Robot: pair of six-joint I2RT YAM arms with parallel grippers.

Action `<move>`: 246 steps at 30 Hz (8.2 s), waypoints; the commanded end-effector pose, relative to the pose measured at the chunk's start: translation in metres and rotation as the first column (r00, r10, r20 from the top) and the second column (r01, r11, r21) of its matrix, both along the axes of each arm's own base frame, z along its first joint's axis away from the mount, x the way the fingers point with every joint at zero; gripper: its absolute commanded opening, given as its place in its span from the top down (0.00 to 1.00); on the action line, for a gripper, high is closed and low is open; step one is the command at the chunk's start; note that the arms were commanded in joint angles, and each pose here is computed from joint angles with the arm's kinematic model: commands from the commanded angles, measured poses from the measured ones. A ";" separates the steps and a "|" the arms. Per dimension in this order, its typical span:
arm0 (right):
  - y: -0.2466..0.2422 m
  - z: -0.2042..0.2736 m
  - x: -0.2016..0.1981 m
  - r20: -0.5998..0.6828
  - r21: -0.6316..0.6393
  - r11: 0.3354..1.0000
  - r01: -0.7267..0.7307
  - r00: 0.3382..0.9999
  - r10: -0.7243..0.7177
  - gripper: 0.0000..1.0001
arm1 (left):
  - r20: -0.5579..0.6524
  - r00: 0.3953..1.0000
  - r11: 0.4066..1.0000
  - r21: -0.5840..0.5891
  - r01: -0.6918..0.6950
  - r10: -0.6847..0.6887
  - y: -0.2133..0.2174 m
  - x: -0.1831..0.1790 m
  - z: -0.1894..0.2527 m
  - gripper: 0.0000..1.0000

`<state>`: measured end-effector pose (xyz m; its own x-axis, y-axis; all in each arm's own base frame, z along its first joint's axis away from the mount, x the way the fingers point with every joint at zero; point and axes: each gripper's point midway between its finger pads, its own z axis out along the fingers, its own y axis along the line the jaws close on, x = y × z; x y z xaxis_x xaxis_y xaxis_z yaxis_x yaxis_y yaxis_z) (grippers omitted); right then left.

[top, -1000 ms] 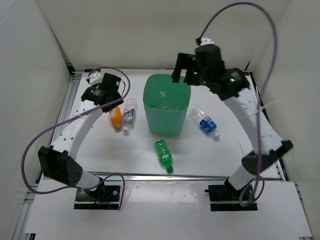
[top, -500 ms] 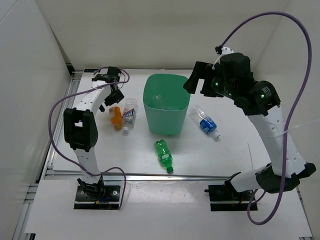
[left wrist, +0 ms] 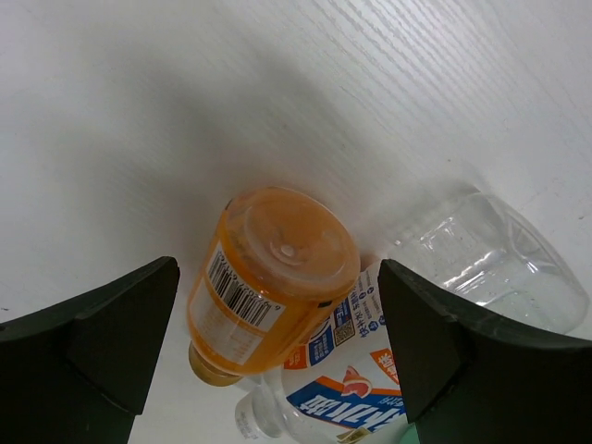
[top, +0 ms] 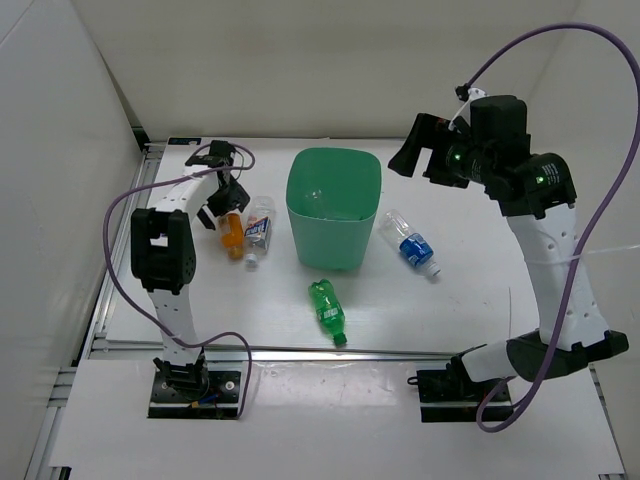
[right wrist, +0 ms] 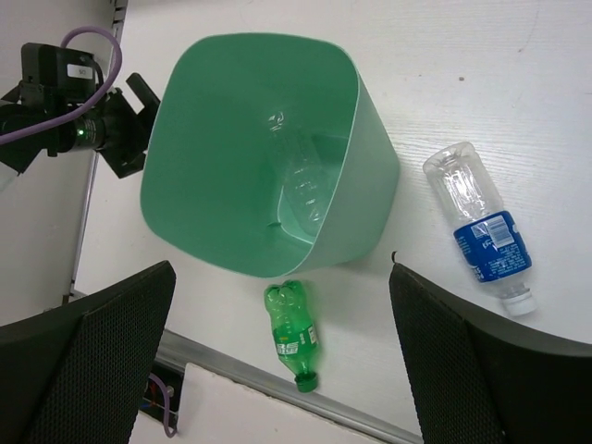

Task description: Put the plastic bottles in the bin

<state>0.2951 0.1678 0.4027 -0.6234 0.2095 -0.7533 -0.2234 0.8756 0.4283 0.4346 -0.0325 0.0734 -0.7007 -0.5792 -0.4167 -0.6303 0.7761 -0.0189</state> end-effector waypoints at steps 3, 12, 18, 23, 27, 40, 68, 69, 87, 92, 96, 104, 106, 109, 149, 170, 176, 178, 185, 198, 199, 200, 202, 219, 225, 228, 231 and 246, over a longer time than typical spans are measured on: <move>0.002 0.012 0.001 0.031 0.019 0.999 -0.049 0.998 0.048 0.00 | -0.002 0.999 0.999 -0.038 0.038 -0.038 -0.009 -0.001 -0.010 0.00; 0.003 0.004 0.003 0.005 0.010 0.999 -0.048 0.999 0.048 0.00 | -0.061 0.997 0.997 -0.061 0.053 -0.057 -0.013 -0.011 -0.033 0.06; 0.002 0.000 0.004 -0.002 0.002 0.999 -0.040 0.999 0.040 0.00 | -0.057 0.998 0.999 -0.042 0.025 -0.027 -0.003 -0.017 -0.025 0.49; 0.002 0.000 0.004 -0.002 0.002 0.999 -0.040 0.999 0.040 0.00 | 0.116 0.990 0.997 0.018 -0.081 0.078 0.021 0.003 0.062 0.61; 0.002 -0.003 0.004 -0.016 0.005 0.999 -0.036 0.999 0.036 0.00 | 0.417 0.906 0.996 -0.072 -0.042 0.069 -0.004 0.029 0.178 0.61; 0.004 -0.013 0.007 -0.046 0.003 1.000 -0.031 0.998 0.031 0.00 | 0.769 0.581 0.837 -0.113 0.535 -0.268 -0.226 -0.013 0.320 0.64; -0.079 -0.234 0.038 -0.443 -0.463 0.879 0.111 0.830 -0.338 0.00 | 0.601 0.778 0.935 -0.140 0.327 -0.182 -0.100 -0.101 0.236 0.00; -0.082 -0.247 0.038 -0.464 -0.489 0.867 0.098 0.812 -0.354 0.00 | 0.599 0.781 0.934 -0.145 0.325 -0.178 -0.098 -0.103 0.234 0.00; -0.062 -0.343 0.091 -0.592 -0.501 0.865 -0.012 0.734 -0.333 0.00 | 0.523 0.825 0.929 -0.154 0.335 -0.211 -0.065 -0.119 0.219 0.00; -0.080 -0.367 0.064 -0.663 -0.545 0.838 -0.020 0.623 -0.416 0.01 | 0.504 0.841 0.934 -0.163 0.317 -0.197 -0.056 -0.119 0.213 0.00; -0.083 -0.377 0.035 -0.719 -0.525 0.850 -0.035 0.553 -0.421 0.17 | 0.486 0.855 0.935 -0.186 0.303 -0.181 -0.053 -0.120 0.205 0.00; -0.111 -0.315 0.032 -0.657 -0.581 0.796 0.170 0.480 -0.581 0.77 | 0.469 0.871 0.948 -0.188 0.257 -0.144 -0.043 -0.114 0.194 0.00; -0.108 -0.255 0.054 -0.597 -0.544 0.798 0.260 0.549 -0.585 0.77 | 0.443 0.887 0.955 -0.184 0.232 -0.131 -0.036 -0.116 0.182 0.00; -0.085 -0.152 0.088 -0.456 -0.332 0.853 0.402 0.724 -0.518 0.77 | 0.431 0.894 0.961 -0.178 0.214 -0.119 -0.030 -0.121 0.175 0.00; 0.052 0.066 0.015 0.263 -0.007 1.000 -0.005 0.965 0.007 0.00 | 0.320 0.822 0.832 -0.150 0.535 -0.471 -0.074 0.005 0.081 0.00; 0.001 0.056 0.006 0.309 -0.105 0.983 0.154 0.944 -0.115 0.00 | 0.095 0.867 0.802 -0.342 0.489 -0.489 -0.108 -0.006 -0.044 0.22; -0.002 0.048 0.008 0.303 -0.120 0.978 0.170 0.945 -0.127 0.00 | 0.115 0.905 0.894 -0.146 0.423 -0.409 -0.071 0.000 0.011 0.74; 0.000 0.045 0.009 0.301 -0.122 0.978 0.170 0.945 -0.126 0.00 | 0.248 0.896 0.913 -0.085 0.400 -0.369 -0.071 0.016 0.071 0.72; 0.005 0.041 0.015 0.290 -0.122 0.978 0.171 0.948 -0.130 0.00 | 0.651 0.686 0.917 0.041 0.396 -0.325 -0.118 0.022 0.269 0.70; 0.003 0.018 0.015 0.242 -0.141 0.973 0.182 0.959 -0.144 0.00 | 0.749 0.451 0.703 0.028 0.710 -0.485 -0.280 -0.030 0.311 0.28; 0.002 0.018 0.011 0.242 -0.137 0.975 0.174 0.961 -0.137 0.00 | 0.730 0.451 0.697 0.047 0.716 -0.512 -0.284 -0.030 0.300 0.21; 0.004 0.019 0.009 0.245 -0.127 0.979 0.162 0.961 -0.127 0.00 | 0.722 0.451 0.693 0.055 0.719 -0.525 -0.285 -0.028 0.296 0.15; 0.005 0.010 0.007 0.231 -0.135 0.979 0.150 0.966 -0.116 0.00 | 0.703 0.441 0.674 0.075 0.735 -0.558 -0.290 -0.023 0.285 0.02; 0.073 -0.127 -0.080 -0.095 -0.198 0.853 -0.483 0.875 0.474 0.00 | 0.698 0.658 0.958 0.247 0.149 -0.282 -0.065 -0.079 0.289 0.00; 0.104 -0.196 -0.111 -0.185 -0.341 0.744 -0.574 0.817 0.545 0.00 | 0.638 0.741 0.969 0.235 0.073 -0.211 -0.022 -0.126 0.261 0.00; 0.113 -0.229 -0.117 -0.189 -0.460 0.700 -0.546 0.830 0.524 0.00 | 0.591 0.780 0.967 0.245 0.069 -0.205 -0.011 -0.141 0.242 0.00; 0.122 -0.261 -0.123 -0.189 -0.523 0.664 -0.534 0.832 0.521 0.00 | 0.561 0.804 0.967 0.246 0.067 -0.198 -0.005 -0.153 0.234 0.00; 0.186 -0.345 -0.117 -0.196 -0.453 0.672 -0.586 0.800 0.567 0.00 | 0.520 0.830 0.966 0.248 0.075 -0.198 0.009 -0.184 0.228 0.00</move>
